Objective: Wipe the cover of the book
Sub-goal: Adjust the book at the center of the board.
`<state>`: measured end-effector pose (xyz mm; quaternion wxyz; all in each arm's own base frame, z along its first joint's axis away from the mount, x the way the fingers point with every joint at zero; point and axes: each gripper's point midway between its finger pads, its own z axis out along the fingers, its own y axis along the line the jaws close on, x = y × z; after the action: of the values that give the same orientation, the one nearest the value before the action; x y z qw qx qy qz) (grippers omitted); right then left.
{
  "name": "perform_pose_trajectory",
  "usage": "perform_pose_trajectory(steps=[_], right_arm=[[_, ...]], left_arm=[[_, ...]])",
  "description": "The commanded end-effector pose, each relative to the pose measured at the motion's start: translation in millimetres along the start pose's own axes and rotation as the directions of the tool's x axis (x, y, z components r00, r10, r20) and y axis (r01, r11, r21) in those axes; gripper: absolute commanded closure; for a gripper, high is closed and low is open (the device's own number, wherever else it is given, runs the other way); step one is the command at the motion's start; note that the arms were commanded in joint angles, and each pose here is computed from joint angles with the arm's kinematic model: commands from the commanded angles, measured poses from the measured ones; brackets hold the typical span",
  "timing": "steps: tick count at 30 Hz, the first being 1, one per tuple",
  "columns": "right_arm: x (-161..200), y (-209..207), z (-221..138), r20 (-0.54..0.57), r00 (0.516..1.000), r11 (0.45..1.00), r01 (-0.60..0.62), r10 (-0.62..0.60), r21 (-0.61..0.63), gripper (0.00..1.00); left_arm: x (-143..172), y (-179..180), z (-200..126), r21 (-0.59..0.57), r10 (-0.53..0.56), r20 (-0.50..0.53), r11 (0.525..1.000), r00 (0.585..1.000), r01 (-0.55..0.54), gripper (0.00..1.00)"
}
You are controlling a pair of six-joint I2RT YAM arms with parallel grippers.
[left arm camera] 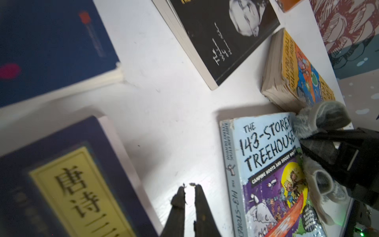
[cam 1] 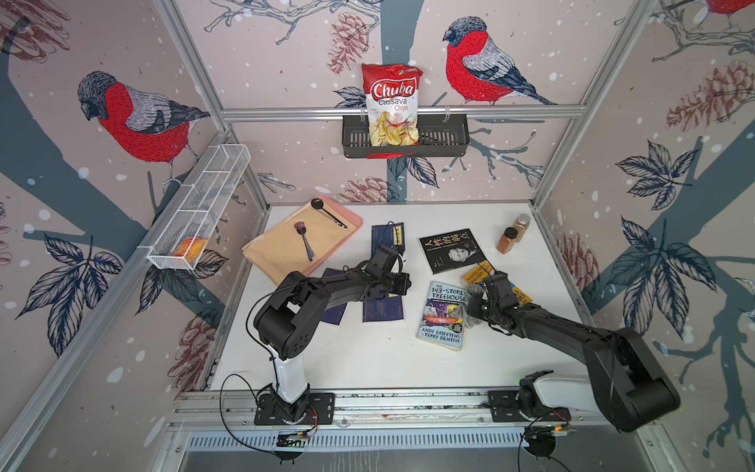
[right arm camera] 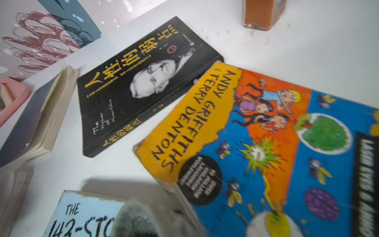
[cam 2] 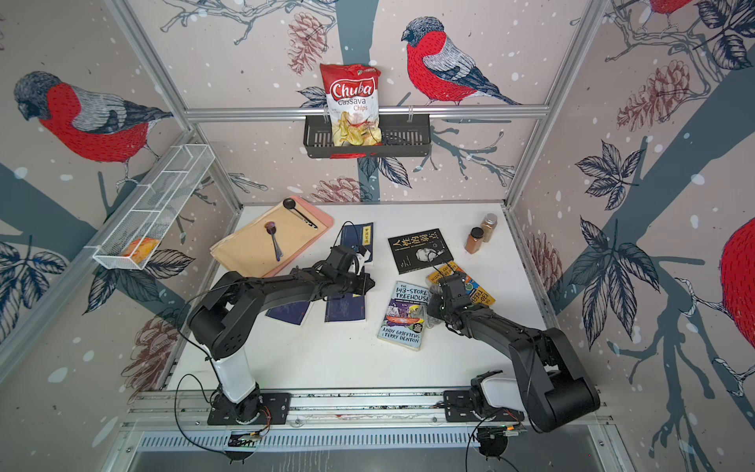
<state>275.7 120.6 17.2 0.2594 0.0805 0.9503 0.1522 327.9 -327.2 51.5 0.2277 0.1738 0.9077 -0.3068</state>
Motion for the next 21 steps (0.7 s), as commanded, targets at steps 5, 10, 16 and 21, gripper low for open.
perform_pose_trajectory(steps=[5, 10, 16, 21], right_arm=[[17.2, 22.2, 14.8, -0.099, 0.994, 0.998, 0.036, -0.041, -0.045, 0.99], [19.5, 31.2, 18.8, -0.104, 0.993, 0.996, 0.05, -0.057, -0.069, 0.99], [9.2, 55.1, 25.3, -0.095, 0.991, 0.989, 0.089, -0.1, -0.115, 0.99], [-3.4, 76.8, 37.2, -0.091, 0.987, 0.981, 0.118, -0.133, -0.151, 1.0]], left_arm=[[43.4, -14.9, 20.6, 0.039, 0.009, -0.1, 0.999, 0.995, -0.005, 0.88], [50.3, -22.3, 22.0, 0.068, -0.001, -0.106, 0.998, 0.994, 0.008, 0.89], [42.6, -21.8, 25.4, 0.051, 0.006, -0.098, 0.999, 0.995, 0.0, 0.9], [18.5, -20.5, 23.9, -0.006, 0.023, -0.057, 1.0, 0.998, -0.023, 0.91]])
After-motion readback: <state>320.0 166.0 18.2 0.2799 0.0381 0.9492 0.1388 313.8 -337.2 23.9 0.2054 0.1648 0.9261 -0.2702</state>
